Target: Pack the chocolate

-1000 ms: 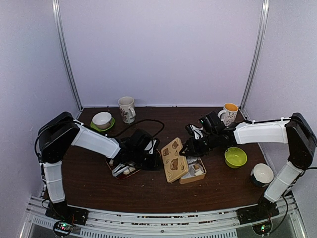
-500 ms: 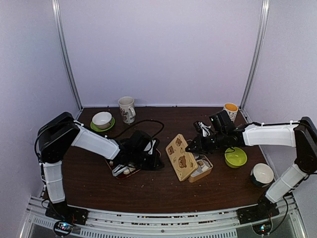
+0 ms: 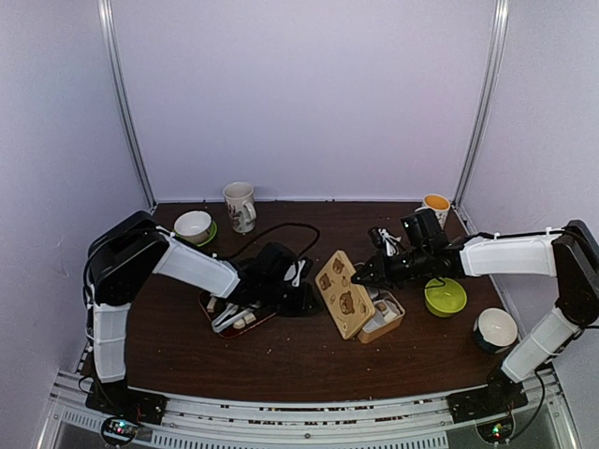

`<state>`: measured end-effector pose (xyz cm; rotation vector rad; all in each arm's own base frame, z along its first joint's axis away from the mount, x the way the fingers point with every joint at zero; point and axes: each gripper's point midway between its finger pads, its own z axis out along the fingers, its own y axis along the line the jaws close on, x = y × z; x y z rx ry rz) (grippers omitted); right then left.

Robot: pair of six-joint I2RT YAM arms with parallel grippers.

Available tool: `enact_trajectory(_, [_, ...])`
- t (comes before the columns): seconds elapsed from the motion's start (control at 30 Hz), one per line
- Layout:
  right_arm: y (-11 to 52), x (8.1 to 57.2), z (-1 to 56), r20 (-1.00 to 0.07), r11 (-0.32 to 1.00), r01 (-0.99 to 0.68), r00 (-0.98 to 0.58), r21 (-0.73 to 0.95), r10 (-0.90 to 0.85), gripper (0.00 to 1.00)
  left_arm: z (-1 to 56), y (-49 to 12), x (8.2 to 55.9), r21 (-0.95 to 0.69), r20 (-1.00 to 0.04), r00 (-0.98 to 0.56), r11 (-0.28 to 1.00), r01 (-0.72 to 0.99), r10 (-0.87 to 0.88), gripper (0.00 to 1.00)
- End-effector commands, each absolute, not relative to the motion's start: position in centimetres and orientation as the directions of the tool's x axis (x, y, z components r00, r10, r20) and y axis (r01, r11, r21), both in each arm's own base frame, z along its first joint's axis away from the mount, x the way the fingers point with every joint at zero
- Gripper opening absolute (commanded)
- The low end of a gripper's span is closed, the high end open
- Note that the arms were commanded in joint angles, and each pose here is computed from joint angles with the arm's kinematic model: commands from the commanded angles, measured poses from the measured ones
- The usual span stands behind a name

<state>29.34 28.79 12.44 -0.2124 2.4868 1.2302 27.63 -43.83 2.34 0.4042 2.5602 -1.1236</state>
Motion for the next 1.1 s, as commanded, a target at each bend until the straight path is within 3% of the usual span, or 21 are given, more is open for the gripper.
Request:
enact_trajectory(0.0, [28.3, 29.9, 11.3, -0.376, 0.616, -0.276, -0.926, 0.738, 0.036, 0.1, 1.2, -45.0, 27.8, -0.68, -0.363, -0.922, 0.64, 0.359, 0.132, 0.15])
enact_trajectory(0.13, [27.4, 30.2, 9.7, -0.371, 0.652, -0.265, -0.928, 0.711, 0.027, 0.2, 1.1, -45.9, 27.9, -0.709, -0.359, -0.925, 0.607, 0.358, 0.126, 0.15])
enact_trajectory(0.23, [26.8, 30.2, 8.8, -0.376, 0.686, -0.272, -0.927, 0.675, 0.003, 0.38, 1.3, -46.1, 28.1, -0.714, -0.366, -0.923, 0.6, 0.361, 0.119, 0.15])
enact_trajectory(0.4, [25.5, 30.5, 8.9, -0.413, 0.753, -0.315, -0.909, 0.578, -0.063, 0.52, 1.7, -46.0, 28.1, -0.716, -0.378, -0.919, 0.593, 0.368, 0.114, 0.15])
enact_trajectory(0.6, [23.3, 31.0, 10.7, -0.476, 0.83, -0.343, -0.873, 0.44, -0.108, 0.96, 1.9, -45.8, 28.0, -0.714, -0.385, -0.917, 0.594, 0.37, 0.109, 0.15])
enact_trajectory(0.63, [23.0, 31.0, 10.9, -0.484, 0.836, -0.354, -0.866, 0.419, -0.124, 1.0, 2.0, -45.7, 28.0, -0.713, -0.386, -0.916, 0.595, 0.37, 0.108, 0.15])
enact_trajectory(0.9, [21.2, 31.1, 11.1, -0.484, 0.874, -0.4, -0.843, 0.275, -0.234, 1.0, 2.1, -45.6, 28.0, -0.708, -0.389, -0.914, 0.598, 0.375, 0.112, 0.15])
enact_trajectory(1.07, [22.3, 30.3, 10.9, -0.473, 0.831, -0.458, -0.835, 0.315, -0.281, 1.0, 2.0, -45.6, 28.0, -0.708, -0.387, -0.915, 0.6, 0.372, 0.111, 0.14])
